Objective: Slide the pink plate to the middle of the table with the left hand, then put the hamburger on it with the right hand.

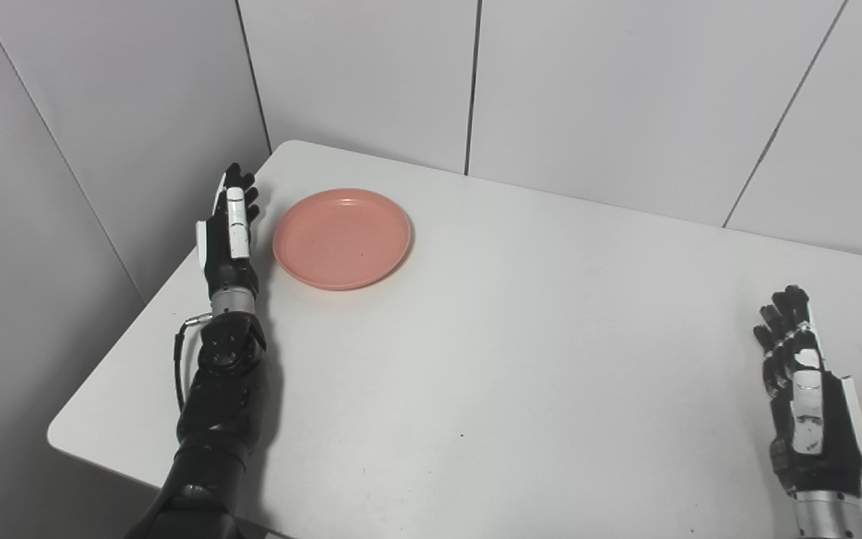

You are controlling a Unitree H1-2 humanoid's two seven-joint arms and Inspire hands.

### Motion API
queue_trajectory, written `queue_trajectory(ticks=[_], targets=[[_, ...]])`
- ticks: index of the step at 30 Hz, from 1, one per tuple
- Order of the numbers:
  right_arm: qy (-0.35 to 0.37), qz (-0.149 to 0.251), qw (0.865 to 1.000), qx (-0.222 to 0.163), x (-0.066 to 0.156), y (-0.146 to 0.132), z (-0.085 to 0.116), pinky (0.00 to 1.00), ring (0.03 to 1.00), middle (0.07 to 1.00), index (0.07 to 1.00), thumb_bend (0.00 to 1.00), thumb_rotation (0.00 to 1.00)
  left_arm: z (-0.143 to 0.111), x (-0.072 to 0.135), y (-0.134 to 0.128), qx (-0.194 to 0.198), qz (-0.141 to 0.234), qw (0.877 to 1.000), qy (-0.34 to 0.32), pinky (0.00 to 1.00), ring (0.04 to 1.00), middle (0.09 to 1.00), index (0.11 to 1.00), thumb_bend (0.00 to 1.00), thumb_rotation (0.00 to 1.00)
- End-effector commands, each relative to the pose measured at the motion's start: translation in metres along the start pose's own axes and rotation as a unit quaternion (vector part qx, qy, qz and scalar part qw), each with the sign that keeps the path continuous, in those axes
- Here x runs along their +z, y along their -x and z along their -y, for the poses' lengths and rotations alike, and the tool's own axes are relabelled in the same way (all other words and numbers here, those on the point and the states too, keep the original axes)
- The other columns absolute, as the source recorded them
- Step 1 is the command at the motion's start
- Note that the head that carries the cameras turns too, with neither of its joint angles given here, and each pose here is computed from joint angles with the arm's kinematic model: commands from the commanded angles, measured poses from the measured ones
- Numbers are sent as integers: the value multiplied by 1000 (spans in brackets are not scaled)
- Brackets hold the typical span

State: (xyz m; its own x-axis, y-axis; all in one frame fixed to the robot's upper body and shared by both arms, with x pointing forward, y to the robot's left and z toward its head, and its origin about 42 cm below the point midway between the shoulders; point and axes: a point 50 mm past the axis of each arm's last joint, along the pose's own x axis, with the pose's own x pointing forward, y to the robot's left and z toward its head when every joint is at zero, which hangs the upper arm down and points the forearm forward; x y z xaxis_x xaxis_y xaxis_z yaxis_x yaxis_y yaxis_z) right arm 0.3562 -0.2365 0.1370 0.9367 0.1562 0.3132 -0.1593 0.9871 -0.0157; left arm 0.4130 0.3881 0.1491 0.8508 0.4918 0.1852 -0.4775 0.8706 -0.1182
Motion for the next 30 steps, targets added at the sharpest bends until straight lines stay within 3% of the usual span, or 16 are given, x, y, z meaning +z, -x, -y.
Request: queue_trajectory(ticks=[1, 17, 30], targets=[[-15, -98, 995, -20, -45, 60, 5, 1000, 1000, 1000, 1000, 489, 991, 10, 10, -2, -28, 9, 1000, 3, 921, 924, 917, 911, 677, 1000], [-10, -92, 995, -26, -40, 58, 3, 1000, 1000, 1000, 1000, 469, 997, 37, 8, 13, -92, -51, 994, 37, 901, 903, 901, 896, 696, 1000], [0, -94, 995, -26, -45, 57, 4, 1000, 1000, 1000, 1000, 504, 963, 68, -3, 33, -137, -65, 986, 62, 860, 861, 853, 856, 666, 1000]])
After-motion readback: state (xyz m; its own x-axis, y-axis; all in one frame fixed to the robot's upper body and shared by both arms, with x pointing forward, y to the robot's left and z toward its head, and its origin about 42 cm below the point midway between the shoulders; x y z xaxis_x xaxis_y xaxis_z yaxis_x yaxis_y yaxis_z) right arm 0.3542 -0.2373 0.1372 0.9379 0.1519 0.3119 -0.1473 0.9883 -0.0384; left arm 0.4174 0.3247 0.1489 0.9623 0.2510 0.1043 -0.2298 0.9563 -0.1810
